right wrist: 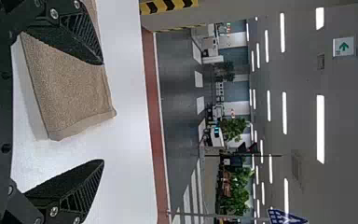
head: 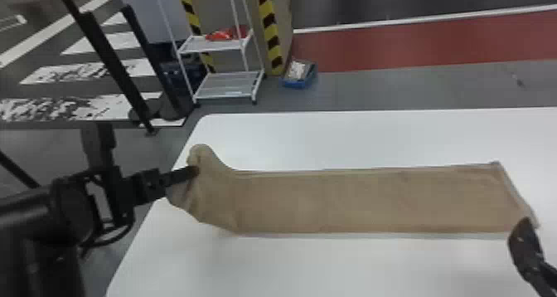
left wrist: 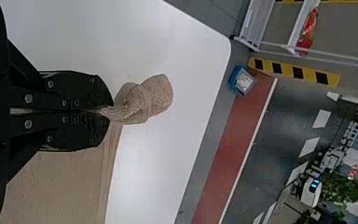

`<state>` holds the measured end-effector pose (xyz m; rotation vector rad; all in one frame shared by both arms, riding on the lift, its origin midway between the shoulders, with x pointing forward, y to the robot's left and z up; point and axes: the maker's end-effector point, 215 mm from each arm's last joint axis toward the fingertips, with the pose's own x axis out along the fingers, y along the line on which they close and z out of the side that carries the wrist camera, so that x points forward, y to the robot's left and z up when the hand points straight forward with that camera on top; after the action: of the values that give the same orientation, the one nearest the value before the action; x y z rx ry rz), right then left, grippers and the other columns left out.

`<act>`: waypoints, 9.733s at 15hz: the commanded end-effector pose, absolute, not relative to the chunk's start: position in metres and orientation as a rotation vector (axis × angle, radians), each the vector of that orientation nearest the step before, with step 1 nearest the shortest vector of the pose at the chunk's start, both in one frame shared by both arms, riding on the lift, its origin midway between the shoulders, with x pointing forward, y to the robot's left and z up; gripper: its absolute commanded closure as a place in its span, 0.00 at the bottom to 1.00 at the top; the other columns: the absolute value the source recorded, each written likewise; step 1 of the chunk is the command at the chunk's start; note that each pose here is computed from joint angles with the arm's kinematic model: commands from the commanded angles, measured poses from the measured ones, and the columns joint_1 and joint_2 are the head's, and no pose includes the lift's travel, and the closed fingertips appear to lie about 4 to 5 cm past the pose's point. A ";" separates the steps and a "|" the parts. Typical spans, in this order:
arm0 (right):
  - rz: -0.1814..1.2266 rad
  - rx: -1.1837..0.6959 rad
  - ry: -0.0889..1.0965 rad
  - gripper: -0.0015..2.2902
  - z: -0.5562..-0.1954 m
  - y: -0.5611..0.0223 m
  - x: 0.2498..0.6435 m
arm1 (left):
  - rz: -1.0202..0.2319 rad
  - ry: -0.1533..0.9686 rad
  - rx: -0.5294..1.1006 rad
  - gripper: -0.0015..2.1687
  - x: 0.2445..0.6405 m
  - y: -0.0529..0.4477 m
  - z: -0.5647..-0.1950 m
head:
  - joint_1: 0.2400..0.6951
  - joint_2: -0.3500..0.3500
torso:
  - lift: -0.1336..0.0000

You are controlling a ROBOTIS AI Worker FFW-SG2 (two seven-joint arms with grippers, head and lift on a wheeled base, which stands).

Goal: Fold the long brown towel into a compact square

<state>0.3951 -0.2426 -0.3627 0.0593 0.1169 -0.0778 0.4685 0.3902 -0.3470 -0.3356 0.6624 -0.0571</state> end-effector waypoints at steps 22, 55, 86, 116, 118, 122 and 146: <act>-0.075 0.060 0.141 0.06 -0.372 -0.264 0.412 | -0.384 0.567 0.371 0.04 0.514 -0.004 -0.372 | 1.00 0.07 | 0.09; 0.380 -0.025 0.401 0.27 -0.464 -0.075 0.535 | -0.033 0.127 -0.181 0.04 0.515 0.240 -0.379 | 1.00 0.74 | 0.09; 0.139 0.241 0.291 0.58 -0.342 -0.249 0.531 | -0.025 0.126 -0.177 0.04 0.506 0.252 -0.386 | 1.00 0.57 | 0.09; 0.176 0.271 0.598 0.87 -0.379 -0.267 0.529 | -0.026 0.142 -0.174 0.04 0.502 0.257 -0.400 | 1.00 0.46 | 0.09; 0.230 0.273 0.549 0.87 -0.349 -0.235 0.527 | -0.022 0.138 -0.172 0.04 0.501 0.260 -0.398 | 1.00 0.47 | 0.09; 0.387 0.174 0.532 0.87 -0.335 -0.131 0.509 | -0.012 0.134 -0.171 0.04 0.499 0.266 -0.396 | 1.00 0.59 | 0.09; 0.829 0.071 0.489 0.89 -0.388 0.091 0.462 | 0.005 0.132 -0.169 0.04 0.499 0.281 -0.399 | 1.00 1.00 | 0.09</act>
<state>0.4701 0.0838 -0.3772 0.1111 0.4474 0.8148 0.4988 0.2806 -0.4001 -0.1632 0.1343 0.0010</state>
